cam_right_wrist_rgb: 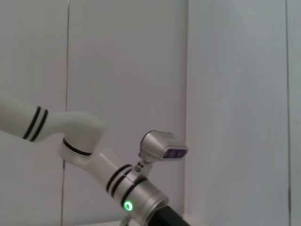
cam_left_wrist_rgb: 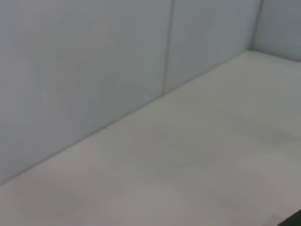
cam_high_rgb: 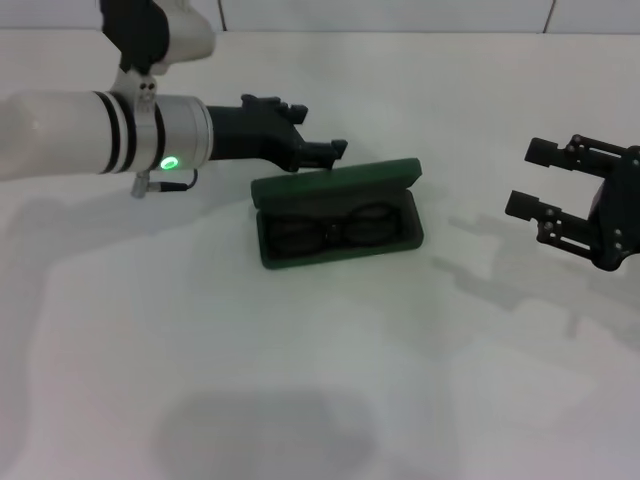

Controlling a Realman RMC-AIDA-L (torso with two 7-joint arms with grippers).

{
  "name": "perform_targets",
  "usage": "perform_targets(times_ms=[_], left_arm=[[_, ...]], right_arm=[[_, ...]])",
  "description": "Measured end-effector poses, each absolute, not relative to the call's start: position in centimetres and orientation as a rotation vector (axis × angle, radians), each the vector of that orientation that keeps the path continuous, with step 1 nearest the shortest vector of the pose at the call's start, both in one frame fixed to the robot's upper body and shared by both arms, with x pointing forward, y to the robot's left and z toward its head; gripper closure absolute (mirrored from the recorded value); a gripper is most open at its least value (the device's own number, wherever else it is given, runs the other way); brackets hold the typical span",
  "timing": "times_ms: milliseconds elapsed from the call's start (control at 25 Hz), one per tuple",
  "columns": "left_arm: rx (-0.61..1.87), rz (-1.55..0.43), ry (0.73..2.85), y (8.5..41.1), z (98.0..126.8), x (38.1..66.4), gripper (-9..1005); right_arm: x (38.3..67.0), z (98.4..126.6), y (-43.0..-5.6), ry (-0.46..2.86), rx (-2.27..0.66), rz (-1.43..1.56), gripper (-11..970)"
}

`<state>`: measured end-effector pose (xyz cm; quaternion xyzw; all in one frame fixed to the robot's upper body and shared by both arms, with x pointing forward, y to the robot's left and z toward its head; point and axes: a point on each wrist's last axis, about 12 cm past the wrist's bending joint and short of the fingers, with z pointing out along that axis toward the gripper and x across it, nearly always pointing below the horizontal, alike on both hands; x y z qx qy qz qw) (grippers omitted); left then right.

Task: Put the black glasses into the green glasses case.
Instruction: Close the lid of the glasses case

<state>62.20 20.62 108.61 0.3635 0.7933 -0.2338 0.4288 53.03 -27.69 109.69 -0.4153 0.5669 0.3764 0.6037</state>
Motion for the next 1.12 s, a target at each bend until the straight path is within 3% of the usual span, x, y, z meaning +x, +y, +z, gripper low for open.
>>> perform_targets(times_ms=[440,760,1120], left_arm=[[1.035,-0.576,1.973,19.7,107.3,60.8,210],[0.887,-0.609,1.847,20.6,108.5,61.0,210],[0.762,-0.766,1.953,22.0,109.7,60.7,210]], right_arm=[[53.5,109.2,-27.6,1.357,-0.944,0.831,387],[53.6,109.2,-27.6,1.356,-0.945,0.826,383],[53.6,109.3,-27.7,1.356,-0.952,0.823,379]])
